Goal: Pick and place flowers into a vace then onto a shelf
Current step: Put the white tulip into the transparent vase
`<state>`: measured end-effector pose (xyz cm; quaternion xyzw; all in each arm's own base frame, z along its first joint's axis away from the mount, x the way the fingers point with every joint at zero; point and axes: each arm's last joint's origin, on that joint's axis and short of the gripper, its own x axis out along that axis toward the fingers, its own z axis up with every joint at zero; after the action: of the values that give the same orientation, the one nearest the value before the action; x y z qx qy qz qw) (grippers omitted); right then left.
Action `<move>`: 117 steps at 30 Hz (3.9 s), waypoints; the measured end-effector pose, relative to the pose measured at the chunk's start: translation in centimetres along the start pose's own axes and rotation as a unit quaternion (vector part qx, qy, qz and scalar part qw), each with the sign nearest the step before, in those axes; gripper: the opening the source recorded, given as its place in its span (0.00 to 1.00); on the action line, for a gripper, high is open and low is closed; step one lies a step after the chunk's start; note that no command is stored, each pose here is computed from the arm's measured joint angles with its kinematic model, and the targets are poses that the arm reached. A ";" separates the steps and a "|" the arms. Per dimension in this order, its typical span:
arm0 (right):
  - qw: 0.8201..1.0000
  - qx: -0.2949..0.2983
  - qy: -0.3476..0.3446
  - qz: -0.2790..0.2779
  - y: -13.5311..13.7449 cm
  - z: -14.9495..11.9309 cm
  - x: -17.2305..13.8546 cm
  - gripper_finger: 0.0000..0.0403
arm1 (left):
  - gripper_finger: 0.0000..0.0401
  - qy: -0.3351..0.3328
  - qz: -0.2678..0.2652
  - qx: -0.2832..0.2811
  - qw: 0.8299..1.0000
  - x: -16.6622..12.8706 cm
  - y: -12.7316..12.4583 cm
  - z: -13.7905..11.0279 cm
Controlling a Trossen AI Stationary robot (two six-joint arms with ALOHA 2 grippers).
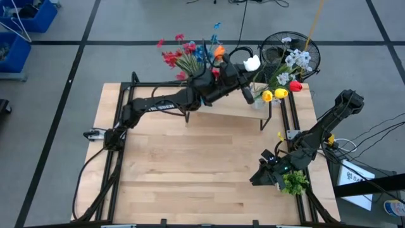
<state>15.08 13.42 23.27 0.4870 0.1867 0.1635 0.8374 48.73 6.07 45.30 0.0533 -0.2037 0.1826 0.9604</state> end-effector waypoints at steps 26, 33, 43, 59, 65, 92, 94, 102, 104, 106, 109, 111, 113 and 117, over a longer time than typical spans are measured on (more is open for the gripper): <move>1.000 0.003 -0.002 0.008 0.2 0.1 0.0 0.33 | 0.05 -0.044 0.023 -0.005 0.999 0.5 -0.4 -1.9; 1.000 0.002 -0.002 0.008 0.1 0.1 0.0 0.33 | 0.02 -0.021 0.022 0.012 0.999 0.6 -0.3 -2.3; 1.000 0.002 -0.002 0.007 0.1 0.1 0.0 0.33 | 0.14 0.003 0.019 0.014 1.000 0.6 -0.2 -2.7; 1.000 0.002 0.010 0.013 0.2 0.0 0.0 0.33 | 0.16 0.135 -0.019 -0.011 0.991 0.4 0.0 -5.4; 1.000 0.002 0.010 0.013 0.2 0.0 0.0 0.33 | 0.16 0.119 -0.023 0.023 0.992 0.4 -0.3 -5.0; 1.000 0.002 0.010 0.013 0.2 0.0 0.0 0.33 | 0.16 0.127 0.008 0.071 0.989 -0.2 -0.3 -3.0; 1.000 0.002 0.010 0.013 0.2 0.0 0.0 0.33 | 0.16 0.114 0.009 0.081 0.990 -0.5 -0.3 -1.7; 1.000 -0.007 0.005 0.022 0.4 0.1 0.0 0.33 | 0.16 0.115 0.021 0.099 0.988 -1.2 0.1 1.0; 1.000 -0.009 0.003 0.027 0.5 0.1 0.0 0.33 | 0.16 0.117 0.021 0.096 0.988 -1.3 0.1 1.1; 0.999 -0.008 0.001 0.031 0.6 0.2 0.0 0.33 | 0.15 0.123 0.022 0.089 0.988 -1.3 0.0 1.0; 0.999 -0.015 -0.002 0.036 0.6 0.2 0.0 0.33 | 0.05 0.126 0.022 0.088 0.988 -1.4 0.0 0.9; 0.999 -0.016 -0.002 0.036 0.6 0.2 0.0 0.33 | 0.02 0.107 0.025 0.084 0.990 -1.3 0.0 1.3; 0.999 -0.016 -0.002 0.036 0.6 0.2 0.0 0.33 | 0.01 0.070 0.031 0.070 0.995 -1.2 0.0 2.0; 0.999 -0.017 -0.002 0.036 0.6 0.2 0.0 0.33 | 0.01 -0.004 0.008 0.049 0.999 -1.3 -0.5 3.6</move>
<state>15.11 13.55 23.93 0.4795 0.1645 0.1953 0.8396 46.51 4.55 48.06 0.0996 -0.1986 0.2003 0.9542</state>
